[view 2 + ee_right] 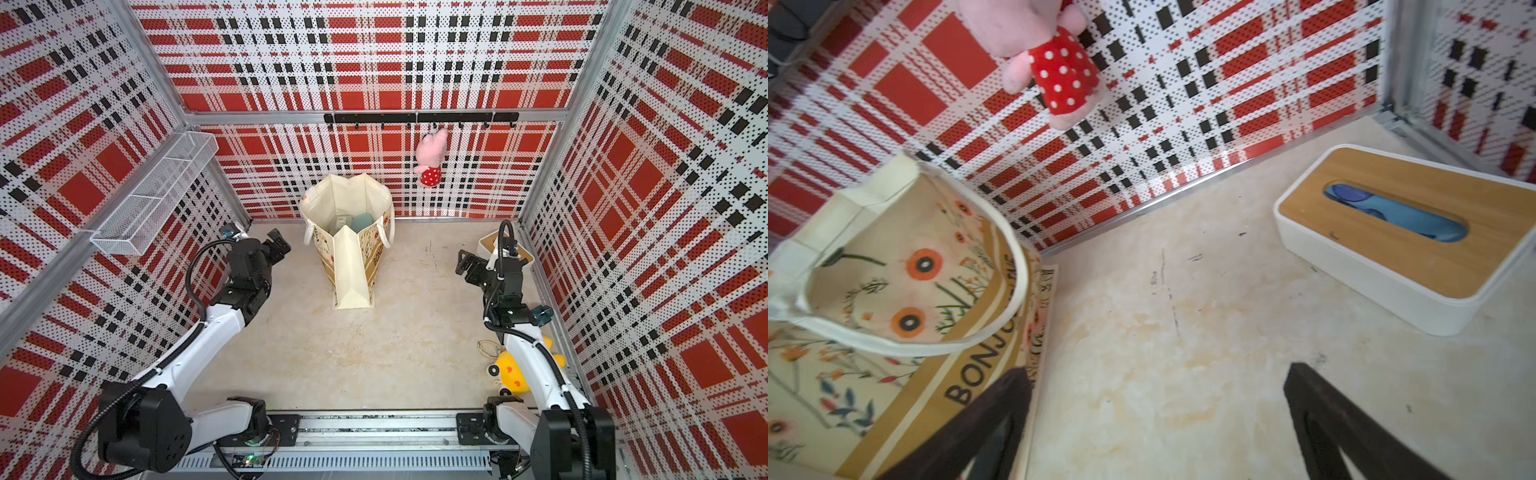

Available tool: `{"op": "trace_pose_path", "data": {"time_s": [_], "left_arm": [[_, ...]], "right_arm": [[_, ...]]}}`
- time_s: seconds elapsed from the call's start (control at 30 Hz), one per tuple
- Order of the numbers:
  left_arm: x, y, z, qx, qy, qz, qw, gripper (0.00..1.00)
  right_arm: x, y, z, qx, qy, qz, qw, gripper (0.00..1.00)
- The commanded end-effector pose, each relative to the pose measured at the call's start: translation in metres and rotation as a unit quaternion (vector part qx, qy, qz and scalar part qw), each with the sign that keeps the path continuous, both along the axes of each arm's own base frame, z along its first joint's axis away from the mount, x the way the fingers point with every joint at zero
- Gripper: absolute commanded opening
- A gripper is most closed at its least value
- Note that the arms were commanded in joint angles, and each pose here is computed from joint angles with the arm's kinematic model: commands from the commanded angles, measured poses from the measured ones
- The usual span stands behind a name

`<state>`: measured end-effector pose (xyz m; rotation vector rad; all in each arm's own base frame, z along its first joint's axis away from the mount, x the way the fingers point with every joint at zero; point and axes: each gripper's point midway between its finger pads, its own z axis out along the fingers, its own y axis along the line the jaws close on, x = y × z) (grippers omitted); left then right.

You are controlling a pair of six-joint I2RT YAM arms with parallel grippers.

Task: Take out the pencil case from the canvas bag
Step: Pick up the canvas bag from the center of the board.

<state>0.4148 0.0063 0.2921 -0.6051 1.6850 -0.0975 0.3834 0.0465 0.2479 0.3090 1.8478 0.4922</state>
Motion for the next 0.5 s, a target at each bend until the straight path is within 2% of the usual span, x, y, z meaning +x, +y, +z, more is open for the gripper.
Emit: {"op": "trace_pose_path", "data": {"time_s": [0.0, 0.13, 0.3, 0.4, 0.47], "left_arm": [[0.006, -0.024, 0.023, -0.009, -0.002, -0.056, 0.998, 0.98], [0.021, -0.033, 0.051, -0.029, -0.011, -0.078, 0.997, 0.98], [0.048, -0.057, 0.079, -0.046, -0.015, -0.128, 0.991, 0.98], [0.069, -0.068, 0.082, -0.04, 0.002, -0.138, 0.99, 0.98], [0.084, -0.068, 0.076, -0.04, 0.033, -0.129, 0.99, 0.99]], "right_arm": [[0.003, 0.04, 0.017, 0.02, -0.005, 0.063, 0.998, 1.0], [0.01, 0.074, 0.039, 0.026, -0.02, 0.094, 0.995, 1.0], [0.02, 0.123, 0.052, 0.011, -0.007, 0.13, 0.991, 1.0], [0.025, 0.146, 0.056, 0.001, 0.007, 0.143, 0.99, 1.0], [0.028, 0.153, 0.057, -0.007, 0.022, 0.137, 0.99, 1.0]]}}
